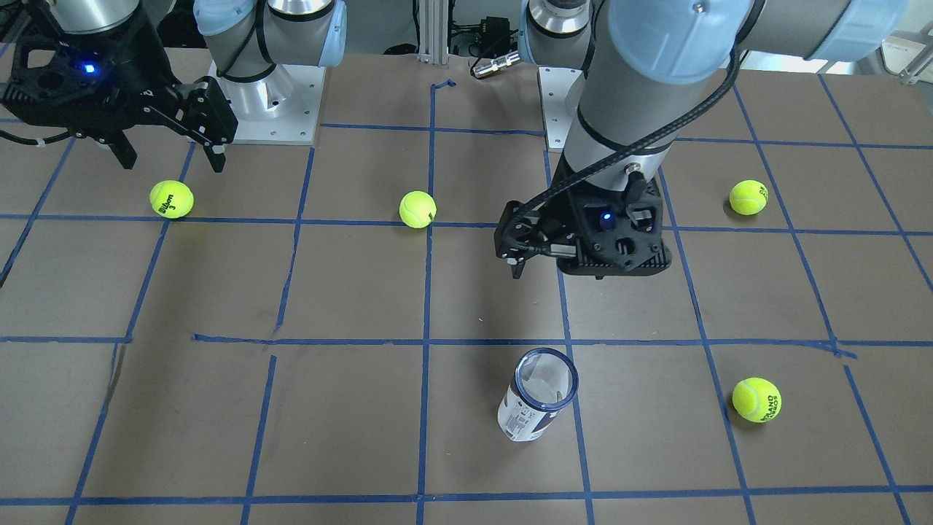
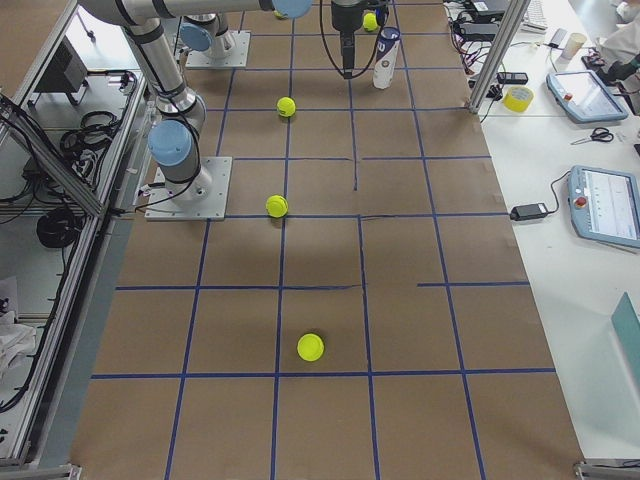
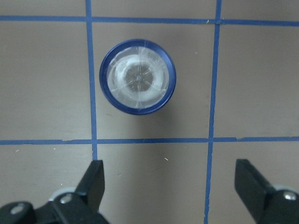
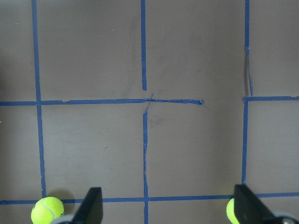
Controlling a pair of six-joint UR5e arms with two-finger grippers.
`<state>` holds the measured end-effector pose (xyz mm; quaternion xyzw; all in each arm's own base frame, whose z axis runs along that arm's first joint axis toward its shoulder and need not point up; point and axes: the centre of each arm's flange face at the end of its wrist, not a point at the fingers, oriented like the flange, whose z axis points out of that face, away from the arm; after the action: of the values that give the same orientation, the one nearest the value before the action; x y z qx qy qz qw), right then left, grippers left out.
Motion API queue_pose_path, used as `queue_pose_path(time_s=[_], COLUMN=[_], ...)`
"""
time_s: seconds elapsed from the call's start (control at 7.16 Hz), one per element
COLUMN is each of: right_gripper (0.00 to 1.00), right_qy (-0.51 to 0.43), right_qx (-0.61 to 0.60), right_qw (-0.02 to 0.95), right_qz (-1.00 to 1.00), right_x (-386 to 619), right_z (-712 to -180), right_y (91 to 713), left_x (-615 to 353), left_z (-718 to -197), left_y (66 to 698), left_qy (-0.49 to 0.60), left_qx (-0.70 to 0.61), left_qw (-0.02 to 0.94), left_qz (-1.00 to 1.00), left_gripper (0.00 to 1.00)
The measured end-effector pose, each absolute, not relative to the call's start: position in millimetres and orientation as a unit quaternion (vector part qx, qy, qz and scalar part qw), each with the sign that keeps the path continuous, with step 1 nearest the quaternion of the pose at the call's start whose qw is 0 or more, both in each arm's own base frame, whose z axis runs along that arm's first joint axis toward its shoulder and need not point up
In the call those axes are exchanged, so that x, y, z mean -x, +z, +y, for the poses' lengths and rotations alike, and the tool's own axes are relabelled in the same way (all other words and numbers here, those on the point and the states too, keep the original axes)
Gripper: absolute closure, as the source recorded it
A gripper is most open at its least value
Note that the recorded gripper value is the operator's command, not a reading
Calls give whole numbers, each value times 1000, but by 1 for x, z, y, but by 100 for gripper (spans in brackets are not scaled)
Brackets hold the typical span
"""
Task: Lift up tennis ball bucket
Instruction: 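Open the left gripper and raise it away from the can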
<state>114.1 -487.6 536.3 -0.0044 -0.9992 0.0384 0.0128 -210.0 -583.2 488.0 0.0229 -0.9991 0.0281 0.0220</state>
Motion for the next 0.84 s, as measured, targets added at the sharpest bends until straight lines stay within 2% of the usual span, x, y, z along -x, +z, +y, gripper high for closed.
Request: queue_pose_path(time_s=[0.28,0.84], right_gripper=[0,0], right_qy=[46,50], right_qx=[7,40], right_qw=[12,12], right_qz=[-999,-998], right_x=[-114,-127], right_z=[-489,-489], right_y=[542,547], left_x=[159,122], left_z=[-574,-534], left_y=[487,478], left_qy=[11,1], left_qx=[-9,5], left_qw=[16,16], left_qz=[-1000,-1000], left_gripper=[0,0])
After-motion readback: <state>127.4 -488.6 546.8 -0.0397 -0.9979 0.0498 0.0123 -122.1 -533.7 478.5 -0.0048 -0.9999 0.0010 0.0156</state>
